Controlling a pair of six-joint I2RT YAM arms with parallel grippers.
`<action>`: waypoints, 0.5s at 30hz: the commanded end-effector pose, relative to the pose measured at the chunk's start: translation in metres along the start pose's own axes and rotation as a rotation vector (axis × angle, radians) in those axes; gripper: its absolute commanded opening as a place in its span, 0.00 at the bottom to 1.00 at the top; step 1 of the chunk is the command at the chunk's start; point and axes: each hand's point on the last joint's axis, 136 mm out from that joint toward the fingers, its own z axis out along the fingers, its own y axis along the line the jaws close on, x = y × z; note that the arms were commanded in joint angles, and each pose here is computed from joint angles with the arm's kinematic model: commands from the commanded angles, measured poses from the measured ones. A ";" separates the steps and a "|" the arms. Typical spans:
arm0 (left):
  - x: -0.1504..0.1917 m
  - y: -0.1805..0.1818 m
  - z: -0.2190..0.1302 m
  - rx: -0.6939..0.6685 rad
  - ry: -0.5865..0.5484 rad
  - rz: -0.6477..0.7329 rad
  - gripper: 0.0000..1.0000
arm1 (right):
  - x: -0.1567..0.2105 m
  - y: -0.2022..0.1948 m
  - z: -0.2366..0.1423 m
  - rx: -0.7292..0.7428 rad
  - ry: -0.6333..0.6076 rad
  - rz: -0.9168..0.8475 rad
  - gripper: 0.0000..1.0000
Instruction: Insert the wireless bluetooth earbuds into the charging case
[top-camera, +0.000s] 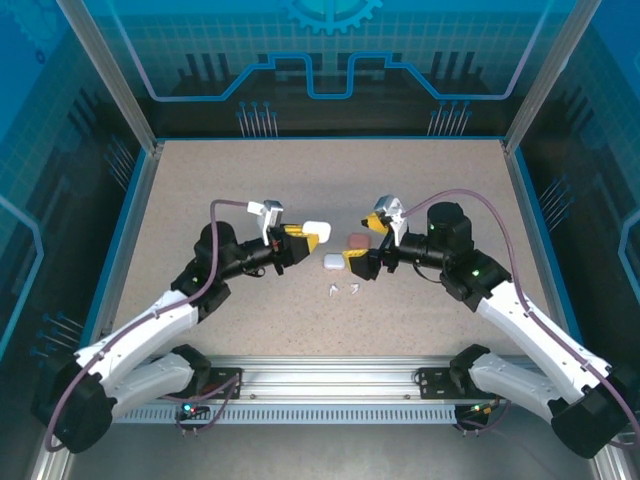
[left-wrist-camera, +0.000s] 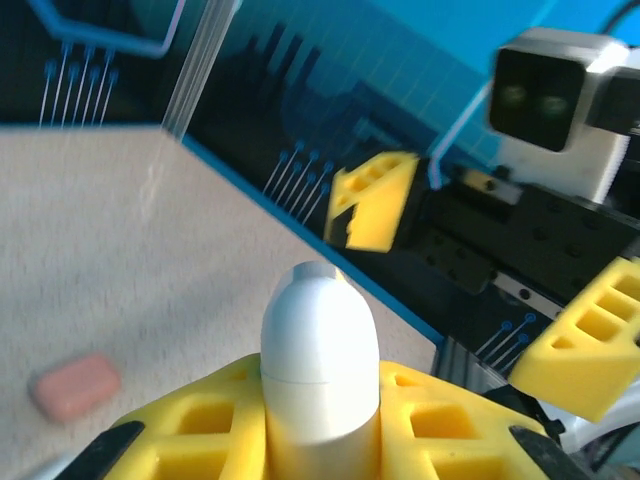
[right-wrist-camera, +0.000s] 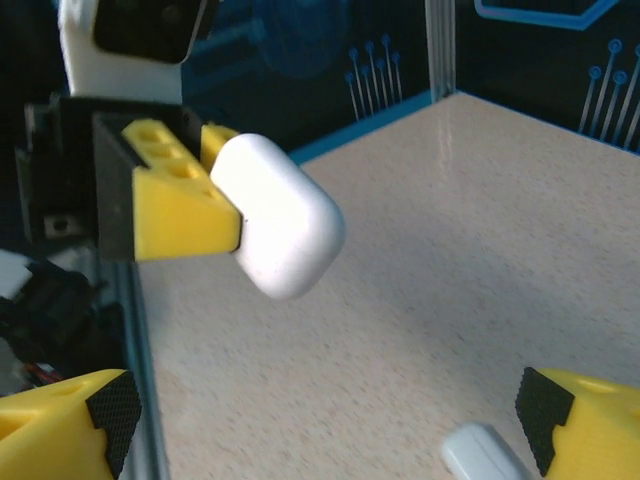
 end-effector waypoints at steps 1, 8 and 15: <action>-0.038 -0.023 -0.008 0.029 -0.195 0.255 0.18 | -0.040 0.018 -0.005 -0.089 -0.149 0.053 1.00; -0.046 -0.048 -0.013 0.123 -0.264 0.329 0.17 | -0.065 0.036 0.005 -0.139 -0.163 0.001 1.00; -0.045 -0.057 -0.014 0.155 -0.264 0.353 0.16 | -0.074 0.032 0.021 -0.120 -0.140 -0.014 0.93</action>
